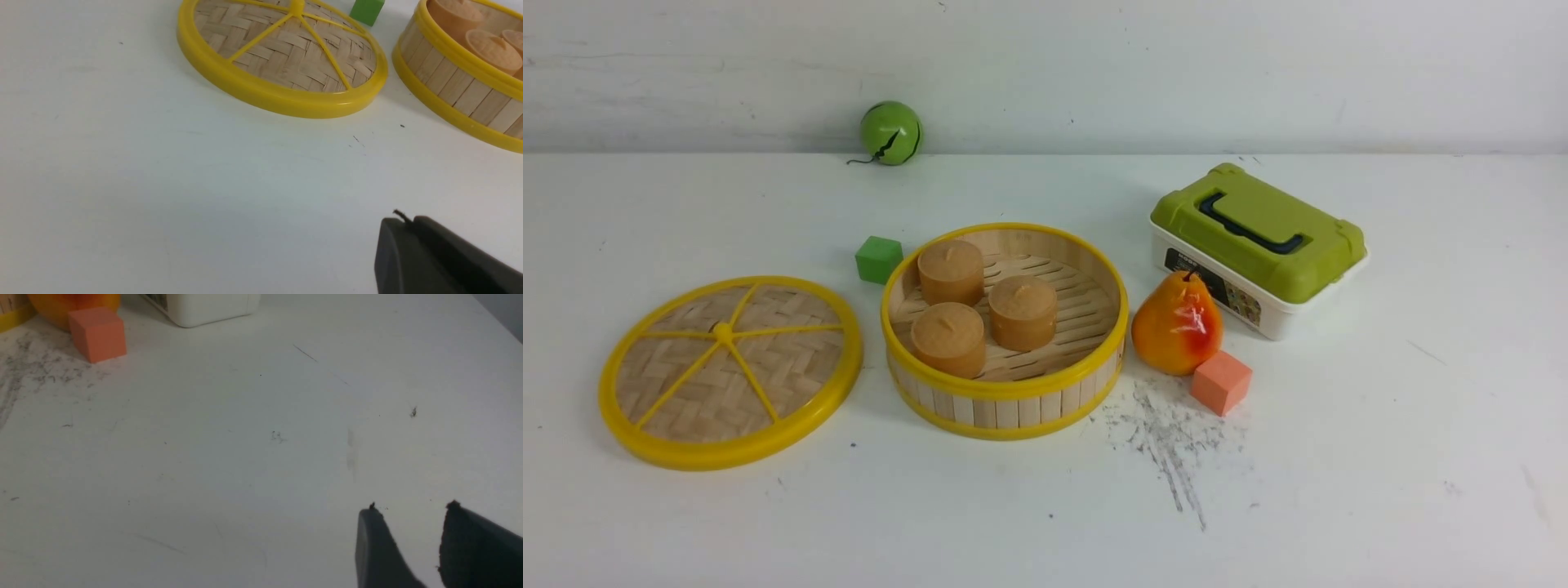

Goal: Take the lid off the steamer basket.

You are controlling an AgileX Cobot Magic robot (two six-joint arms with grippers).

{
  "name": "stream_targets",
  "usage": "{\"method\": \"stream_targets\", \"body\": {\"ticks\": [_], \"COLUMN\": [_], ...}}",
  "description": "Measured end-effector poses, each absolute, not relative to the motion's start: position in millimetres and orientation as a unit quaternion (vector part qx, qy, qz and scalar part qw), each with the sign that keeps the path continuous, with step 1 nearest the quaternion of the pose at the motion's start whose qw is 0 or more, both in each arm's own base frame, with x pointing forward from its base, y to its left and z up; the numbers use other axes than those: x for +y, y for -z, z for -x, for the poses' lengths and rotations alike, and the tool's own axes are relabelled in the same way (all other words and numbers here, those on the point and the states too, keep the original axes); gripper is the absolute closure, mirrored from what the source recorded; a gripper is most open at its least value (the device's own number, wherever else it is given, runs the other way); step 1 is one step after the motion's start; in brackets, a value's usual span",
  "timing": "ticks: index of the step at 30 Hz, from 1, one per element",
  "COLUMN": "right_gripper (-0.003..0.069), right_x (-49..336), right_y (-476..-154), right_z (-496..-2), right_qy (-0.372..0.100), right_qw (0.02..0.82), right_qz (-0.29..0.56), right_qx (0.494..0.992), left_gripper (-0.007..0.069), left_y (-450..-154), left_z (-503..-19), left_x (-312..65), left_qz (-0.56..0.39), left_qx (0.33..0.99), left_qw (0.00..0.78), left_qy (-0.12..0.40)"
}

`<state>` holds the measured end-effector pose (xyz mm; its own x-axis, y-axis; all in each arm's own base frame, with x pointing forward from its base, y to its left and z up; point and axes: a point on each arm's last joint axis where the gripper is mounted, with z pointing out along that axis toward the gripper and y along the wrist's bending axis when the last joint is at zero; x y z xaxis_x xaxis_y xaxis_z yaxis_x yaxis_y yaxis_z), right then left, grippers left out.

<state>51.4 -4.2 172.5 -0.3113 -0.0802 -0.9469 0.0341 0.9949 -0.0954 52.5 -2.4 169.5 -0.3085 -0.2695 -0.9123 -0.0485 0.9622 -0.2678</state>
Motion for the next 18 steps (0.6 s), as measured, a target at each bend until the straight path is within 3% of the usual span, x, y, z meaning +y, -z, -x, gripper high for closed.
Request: {"method": "stream_targets", "body": {"ticks": [18], "right_gripper": [0.0419], "right_x": [-4.2], "right_y": [-172.5], "right_z": [-51.4], "right_qy": [0.049], "right_qw": [0.587], "right_qz": [0.014], "right_qx": [0.808], "left_gripper": [0.0586], "left_y": [-169.5], "left_z": [-52.5], "left_x": [-2.4], "left_qz": [0.099], "left_qx": [0.803], "left_qw": [0.58], "left_qy": [0.095]}}
